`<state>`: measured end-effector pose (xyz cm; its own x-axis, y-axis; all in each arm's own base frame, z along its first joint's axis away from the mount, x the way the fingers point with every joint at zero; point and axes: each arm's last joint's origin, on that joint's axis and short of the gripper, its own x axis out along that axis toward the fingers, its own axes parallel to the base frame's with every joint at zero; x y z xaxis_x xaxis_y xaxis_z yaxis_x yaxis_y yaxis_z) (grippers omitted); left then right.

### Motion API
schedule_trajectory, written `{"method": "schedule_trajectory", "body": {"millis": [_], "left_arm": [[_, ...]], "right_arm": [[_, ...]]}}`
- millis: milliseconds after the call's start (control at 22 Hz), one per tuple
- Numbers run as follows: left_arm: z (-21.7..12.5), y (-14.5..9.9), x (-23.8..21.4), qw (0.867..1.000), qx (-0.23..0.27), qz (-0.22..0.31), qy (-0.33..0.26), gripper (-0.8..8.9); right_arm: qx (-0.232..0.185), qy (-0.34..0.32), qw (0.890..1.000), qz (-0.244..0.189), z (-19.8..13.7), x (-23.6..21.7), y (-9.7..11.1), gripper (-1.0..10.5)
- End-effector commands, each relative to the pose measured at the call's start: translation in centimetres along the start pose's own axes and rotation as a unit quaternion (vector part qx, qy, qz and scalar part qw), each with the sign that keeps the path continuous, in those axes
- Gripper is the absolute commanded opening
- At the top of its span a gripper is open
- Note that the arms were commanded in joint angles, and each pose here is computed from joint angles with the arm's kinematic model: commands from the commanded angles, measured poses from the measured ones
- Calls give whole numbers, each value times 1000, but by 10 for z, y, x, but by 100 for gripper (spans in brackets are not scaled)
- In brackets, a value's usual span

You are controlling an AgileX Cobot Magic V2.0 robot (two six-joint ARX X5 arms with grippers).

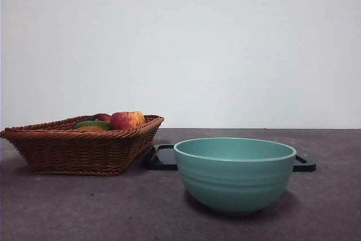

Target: Pick up the wifruite, put it on the bowl, pick up the plate, put it on desk

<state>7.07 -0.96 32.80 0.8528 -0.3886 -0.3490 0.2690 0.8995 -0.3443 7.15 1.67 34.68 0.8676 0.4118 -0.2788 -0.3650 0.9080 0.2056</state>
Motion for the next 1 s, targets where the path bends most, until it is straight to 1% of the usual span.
{"method": "schedule_trajectory", "body": {"millis": [45,227,455,500,636,727,773,818,864,909,955,1000], "left_arm": [[10,-2,3,999,33,-19,39,10],[17,-3,13,992,45,-43,107,10],[14,-5,23,980,56,-70,180,10],[12,-5,25,976,60,-76,196,10],[10,-8,26,971,72,-89,209,10],[10,-8,26,971,72,-90,210,11],[10,-8,26,971,72,-90,210,28],[10,-8,26,971,70,-89,209,84],[10,-8,26,971,70,-89,209,155],[10,-8,26,971,70,-89,208,296],[10,-8,26,971,71,-89,208,395],[11,-8,26,972,71,-90,207,440]], "right_arm": [[-28,51,998,18,10,7,0,6],[-30,127,990,45,16,23,-3,6],[-20,202,976,77,12,38,-6,6],[-17,222,971,84,10,41,-5,6],[-22,247,963,104,7,47,-1,6],[-26,248,962,112,6,47,1,6],[-27,248,962,113,6,47,2,6],[-26,249,962,113,6,47,2,8],[-26,249,962,113,6,47,2,37],[-23,249,962,112,6,47,2,152],[-21,249,962,112,6,47,2,272],[-21,248,962,112,7,47,2,384]]}}
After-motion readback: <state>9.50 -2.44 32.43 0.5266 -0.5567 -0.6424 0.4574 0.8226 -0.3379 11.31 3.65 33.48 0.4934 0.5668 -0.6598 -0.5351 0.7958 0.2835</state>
